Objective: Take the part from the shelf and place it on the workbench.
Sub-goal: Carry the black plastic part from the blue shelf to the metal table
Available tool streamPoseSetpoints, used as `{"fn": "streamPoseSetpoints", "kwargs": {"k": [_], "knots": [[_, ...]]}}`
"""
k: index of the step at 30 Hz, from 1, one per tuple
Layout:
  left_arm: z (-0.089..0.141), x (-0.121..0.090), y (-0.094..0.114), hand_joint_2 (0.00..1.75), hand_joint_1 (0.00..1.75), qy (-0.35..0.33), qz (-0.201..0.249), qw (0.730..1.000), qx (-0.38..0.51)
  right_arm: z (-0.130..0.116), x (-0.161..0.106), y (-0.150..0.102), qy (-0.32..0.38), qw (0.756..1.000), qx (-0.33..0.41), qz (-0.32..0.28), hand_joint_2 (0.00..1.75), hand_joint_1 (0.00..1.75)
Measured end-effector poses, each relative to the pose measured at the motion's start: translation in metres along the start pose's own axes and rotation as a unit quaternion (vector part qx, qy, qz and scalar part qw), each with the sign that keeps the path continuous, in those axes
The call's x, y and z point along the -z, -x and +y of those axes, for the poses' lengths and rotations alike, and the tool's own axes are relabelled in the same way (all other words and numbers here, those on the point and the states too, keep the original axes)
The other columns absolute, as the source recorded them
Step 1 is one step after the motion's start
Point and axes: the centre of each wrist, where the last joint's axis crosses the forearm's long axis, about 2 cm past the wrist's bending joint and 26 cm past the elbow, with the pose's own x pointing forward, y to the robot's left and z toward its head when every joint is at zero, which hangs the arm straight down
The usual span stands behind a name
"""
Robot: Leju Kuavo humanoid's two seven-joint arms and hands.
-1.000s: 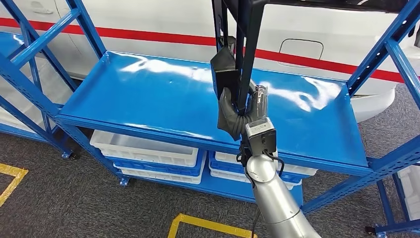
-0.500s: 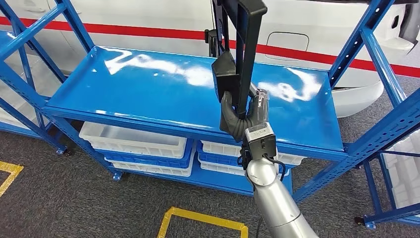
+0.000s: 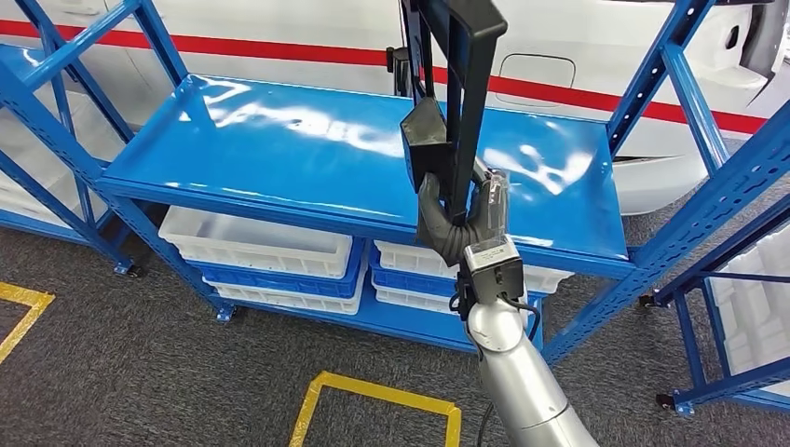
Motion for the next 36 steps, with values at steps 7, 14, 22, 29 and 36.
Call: {"fn": "streamPoseSetpoints", "kwargs": {"k": [7, 14, 22, 29, 36], "knots": [[0.0008, -0.0003, 0.0009, 1.75, 0.00, -0.003, 0.003, 1.000, 0.001, 0.0014, 0.0013, -0.0010, -0.010, 1.000, 0.008, -0.003, 1.75, 1.55], [0.0020, 0.0000, 0.0010, 1.75, 0.00, -0.007, 0.011, 1.000, 0.007, 0.0030, 0.0045, -0.0022, -0.014, 1.000, 0.014, -0.008, 1.75, 1.55], [0.0036, 0.0006, 0.0006, 1.75, 0.00, -0.012, 0.016, 1.000, 0.008, 0.0043, 0.0097, -0.0054, -0.011, 1.000, 0.017, -0.016, 1.75, 1.55], [0.0003, -0.0004, 0.0007, 1.75, 0.00, -0.010, 0.019, 1.000, 0.004, 0.0027, 0.0055, -0.0039, -0.013, 1.000, 0.014, -0.011, 1.75, 1.55], [-0.0003, -0.0002, -0.0001, 1.75, 0.00, -0.013, 0.019, 1.000, 0.002, 0.0038, 0.0063, -0.0054, -0.012, 1.000, 0.016, -0.012, 1.75, 1.55]]}}
